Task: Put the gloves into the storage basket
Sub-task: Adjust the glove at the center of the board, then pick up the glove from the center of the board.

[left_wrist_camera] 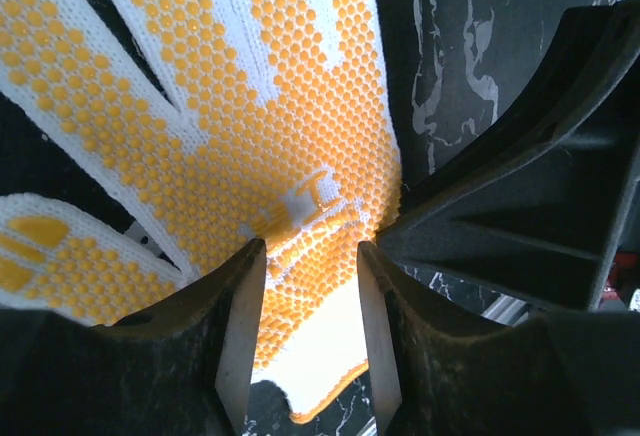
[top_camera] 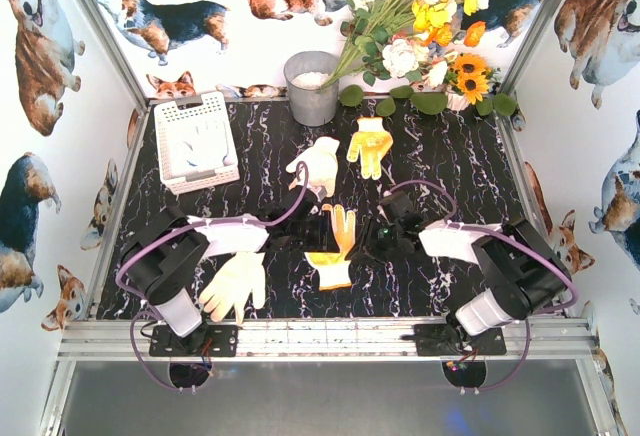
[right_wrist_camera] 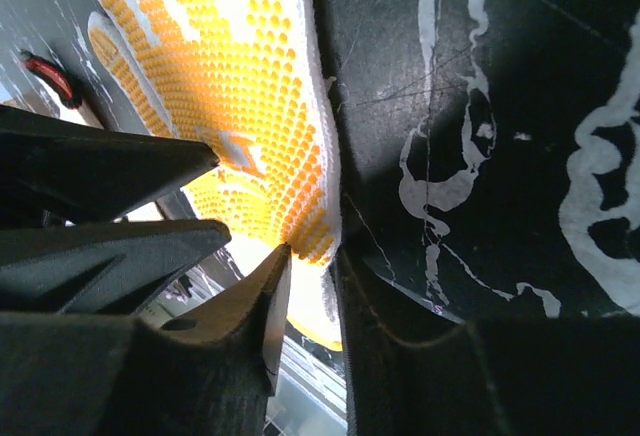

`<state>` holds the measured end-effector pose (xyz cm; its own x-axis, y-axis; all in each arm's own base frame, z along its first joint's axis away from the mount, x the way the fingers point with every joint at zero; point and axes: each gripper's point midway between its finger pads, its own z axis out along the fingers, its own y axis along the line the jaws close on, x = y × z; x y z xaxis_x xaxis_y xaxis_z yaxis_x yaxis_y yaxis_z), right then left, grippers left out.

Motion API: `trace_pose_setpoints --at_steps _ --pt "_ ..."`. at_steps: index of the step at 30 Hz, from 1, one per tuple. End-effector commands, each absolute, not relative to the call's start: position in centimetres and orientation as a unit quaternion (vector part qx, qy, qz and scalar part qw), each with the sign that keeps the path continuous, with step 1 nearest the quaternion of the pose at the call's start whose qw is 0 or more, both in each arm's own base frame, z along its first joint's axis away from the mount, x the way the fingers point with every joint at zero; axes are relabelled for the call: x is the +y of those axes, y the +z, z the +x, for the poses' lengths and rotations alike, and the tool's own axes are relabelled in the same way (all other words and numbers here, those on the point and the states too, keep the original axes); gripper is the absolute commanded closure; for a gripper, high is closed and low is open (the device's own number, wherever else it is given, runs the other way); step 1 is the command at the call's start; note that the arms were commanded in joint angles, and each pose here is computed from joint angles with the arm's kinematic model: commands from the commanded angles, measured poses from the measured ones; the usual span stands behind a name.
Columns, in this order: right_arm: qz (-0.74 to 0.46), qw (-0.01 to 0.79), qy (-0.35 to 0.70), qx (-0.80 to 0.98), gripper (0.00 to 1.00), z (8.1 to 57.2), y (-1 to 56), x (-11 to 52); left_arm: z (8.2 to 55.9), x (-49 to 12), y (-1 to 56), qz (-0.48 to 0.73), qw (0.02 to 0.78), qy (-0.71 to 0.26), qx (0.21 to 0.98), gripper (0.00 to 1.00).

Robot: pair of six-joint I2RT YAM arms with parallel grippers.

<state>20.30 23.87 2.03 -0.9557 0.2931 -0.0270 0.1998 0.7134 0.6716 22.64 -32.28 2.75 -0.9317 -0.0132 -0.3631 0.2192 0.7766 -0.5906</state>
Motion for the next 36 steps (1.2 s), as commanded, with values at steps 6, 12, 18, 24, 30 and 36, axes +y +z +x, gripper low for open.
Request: trace_pose_setpoints --at_steps 6,12,18,24,30,36 --pt "0.104 0.186 0.277 0.937 0.54 22.8 6.1 19.9 24.4 -31.3 9.1 0.101 0.248 -0.316 0.910 0.36" --pt "0.131 0.280 0.267 0.913 0.47 27.9 10.0 16.1 28.2 -26.5 14.7 0.125 0.317 -0.254 0.905 0.06" --pt "0.143 0.280 0.266 0.911 0.43 33.2 9.7 14.9 32.4 -17.3 17.3 0.069 0.347 -0.232 0.906 0.00" --pt "0.161 0.252 0.298 0.906 0.43 38.0 7.8 15.3 33.6 -8.9 17.4 0.016 0.367 -0.188 0.911 0.00" --pt "0.168 0.243 0.300 0.907 0.41 42.3 6.2 15.5 33.6 -5.1 17.3 0.010 0.407 -0.154 0.900 0.00" --pt "0.174 0.231 0.285 0.914 0.42 45.2 4.3 15.3 34.1 -4.0 16.1 0.005 0.408 -0.143 0.902 0.00"
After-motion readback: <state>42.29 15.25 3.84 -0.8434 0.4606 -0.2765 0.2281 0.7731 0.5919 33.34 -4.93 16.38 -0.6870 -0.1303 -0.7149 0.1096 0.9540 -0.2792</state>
